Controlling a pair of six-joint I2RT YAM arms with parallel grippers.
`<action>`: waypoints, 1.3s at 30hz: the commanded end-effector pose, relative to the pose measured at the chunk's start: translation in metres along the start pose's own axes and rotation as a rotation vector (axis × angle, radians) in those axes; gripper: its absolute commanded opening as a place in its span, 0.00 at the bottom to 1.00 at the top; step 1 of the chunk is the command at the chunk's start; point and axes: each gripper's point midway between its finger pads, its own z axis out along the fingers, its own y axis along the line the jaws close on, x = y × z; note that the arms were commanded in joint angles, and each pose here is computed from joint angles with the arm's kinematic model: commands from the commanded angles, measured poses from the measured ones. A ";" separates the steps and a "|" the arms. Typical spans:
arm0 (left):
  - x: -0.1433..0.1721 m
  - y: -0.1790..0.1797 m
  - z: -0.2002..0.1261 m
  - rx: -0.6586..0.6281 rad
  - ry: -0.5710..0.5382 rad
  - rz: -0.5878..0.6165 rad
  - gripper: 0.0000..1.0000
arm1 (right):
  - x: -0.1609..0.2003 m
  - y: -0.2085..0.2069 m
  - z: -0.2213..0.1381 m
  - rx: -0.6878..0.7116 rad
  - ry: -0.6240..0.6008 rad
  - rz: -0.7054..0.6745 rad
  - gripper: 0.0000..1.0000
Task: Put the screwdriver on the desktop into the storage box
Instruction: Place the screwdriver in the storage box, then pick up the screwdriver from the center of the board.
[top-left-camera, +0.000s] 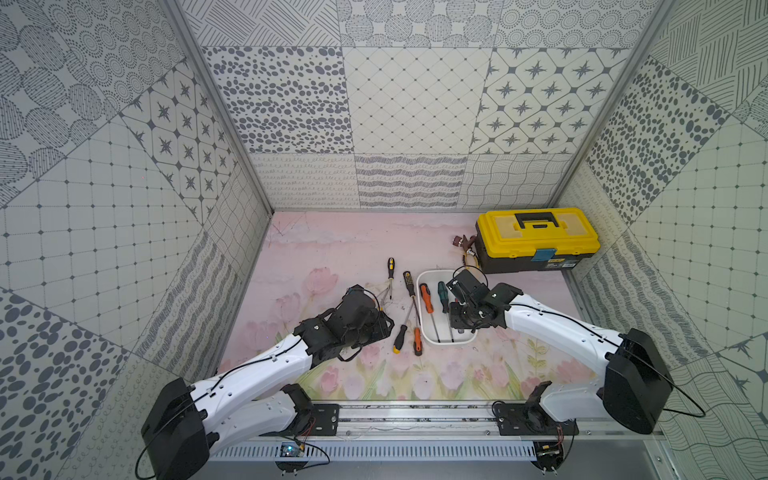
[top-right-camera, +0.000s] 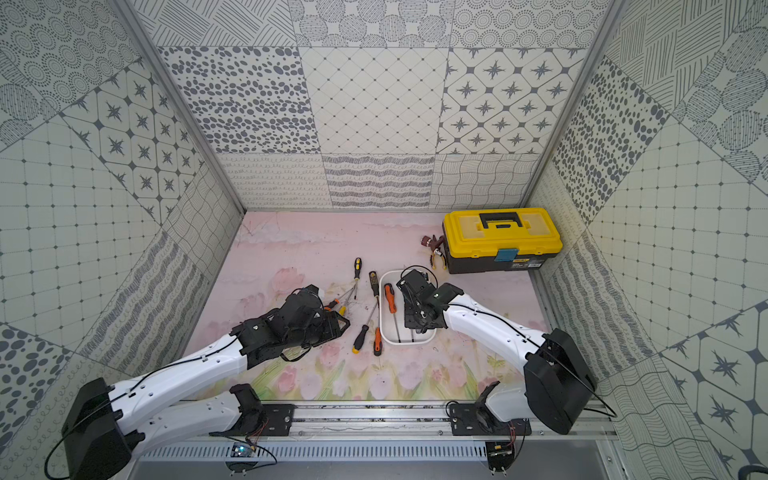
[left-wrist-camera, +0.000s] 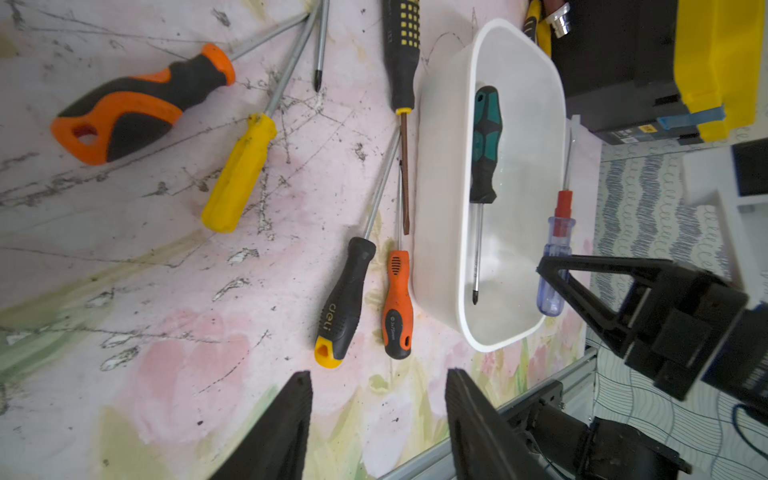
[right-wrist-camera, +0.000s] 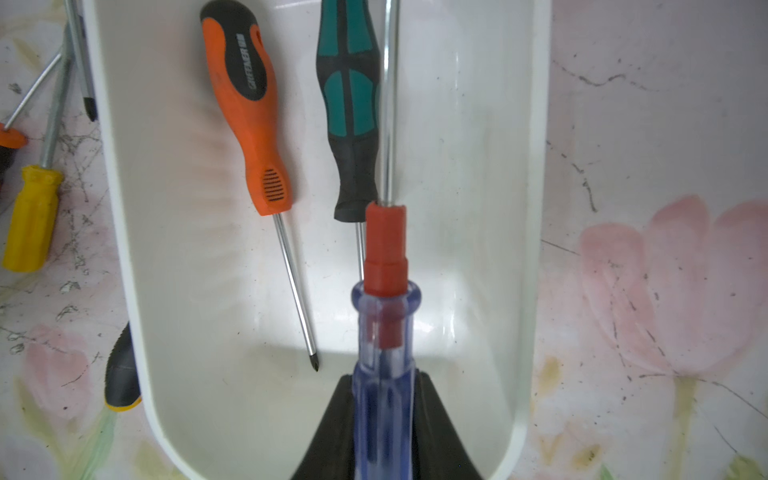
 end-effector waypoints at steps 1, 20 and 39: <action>-0.010 0.011 0.002 -0.110 -0.030 0.073 0.58 | -0.011 -0.005 -0.002 0.052 -0.037 -0.031 0.01; -0.076 -0.029 0.025 -0.165 -0.101 0.117 0.63 | -0.016 0.018 -0.047 -0.083 -0.136 -0.055 0.51; -0.149 -0.055 0.139 -0.184 0.003 0.129 0.55 | -0.007 0.058 -0.065 -0.249 -0.193 -0.056 0.35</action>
